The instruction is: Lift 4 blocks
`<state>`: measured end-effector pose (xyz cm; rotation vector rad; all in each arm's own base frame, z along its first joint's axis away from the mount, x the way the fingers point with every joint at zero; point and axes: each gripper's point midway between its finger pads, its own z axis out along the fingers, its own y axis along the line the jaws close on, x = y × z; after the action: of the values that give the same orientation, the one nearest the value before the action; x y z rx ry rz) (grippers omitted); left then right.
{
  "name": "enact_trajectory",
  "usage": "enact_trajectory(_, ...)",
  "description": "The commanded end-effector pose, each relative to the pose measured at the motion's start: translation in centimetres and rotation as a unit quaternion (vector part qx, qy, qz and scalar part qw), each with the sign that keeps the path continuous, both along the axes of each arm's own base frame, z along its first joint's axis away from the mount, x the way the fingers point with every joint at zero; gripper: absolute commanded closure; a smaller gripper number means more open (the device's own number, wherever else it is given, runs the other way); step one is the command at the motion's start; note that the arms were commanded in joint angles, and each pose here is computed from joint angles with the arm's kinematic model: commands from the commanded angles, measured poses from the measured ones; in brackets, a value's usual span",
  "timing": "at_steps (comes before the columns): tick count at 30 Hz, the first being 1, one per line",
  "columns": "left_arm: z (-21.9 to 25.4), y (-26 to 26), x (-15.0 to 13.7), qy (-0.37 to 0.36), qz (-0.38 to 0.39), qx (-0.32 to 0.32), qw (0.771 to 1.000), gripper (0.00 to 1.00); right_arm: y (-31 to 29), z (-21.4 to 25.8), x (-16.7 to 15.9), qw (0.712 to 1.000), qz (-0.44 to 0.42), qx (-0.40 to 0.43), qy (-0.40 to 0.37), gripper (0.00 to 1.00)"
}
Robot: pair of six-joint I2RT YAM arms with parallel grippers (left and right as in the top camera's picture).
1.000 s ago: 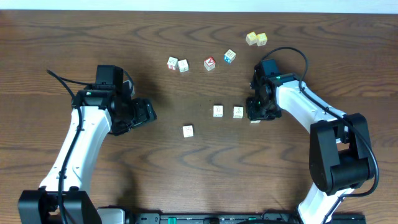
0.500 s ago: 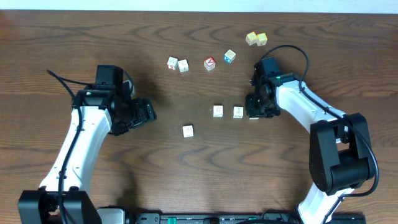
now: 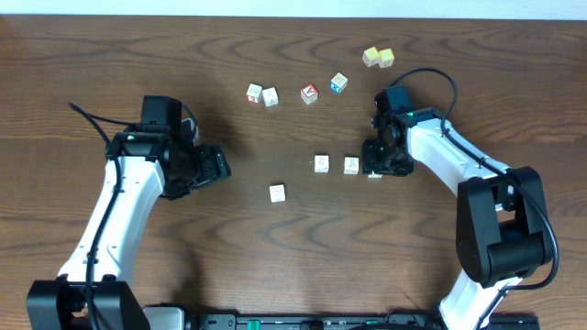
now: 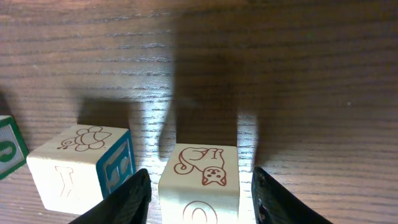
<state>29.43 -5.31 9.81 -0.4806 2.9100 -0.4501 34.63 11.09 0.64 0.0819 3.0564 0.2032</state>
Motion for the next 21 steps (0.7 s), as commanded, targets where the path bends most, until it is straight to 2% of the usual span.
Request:
enact_trajectory(1, -0.56, 0.1, -0.37, 0.009, -0.001, 0.0, 1.0, 0.16, 0.14, -0.08, -0.04, 1.0, -0.026, 0.003, 0.005, 0.51)
enact_trajectory(6, -0.57, 0.1, -0.44, 0.011, -0.001, 0.0, 1.0, 0.16, 0.03, -0.12, -0.39, 1.0, -0.029, 0.001, 0.012, 0.66)
enact_trajectory(21, -0.57, 0.1, -0.44, 0.011, -0.001, 0.0, 1.0, 0.16, 0.12, -0.08, -0.04, 0.999, -0.031, 0.003, 0.006, 0.65)
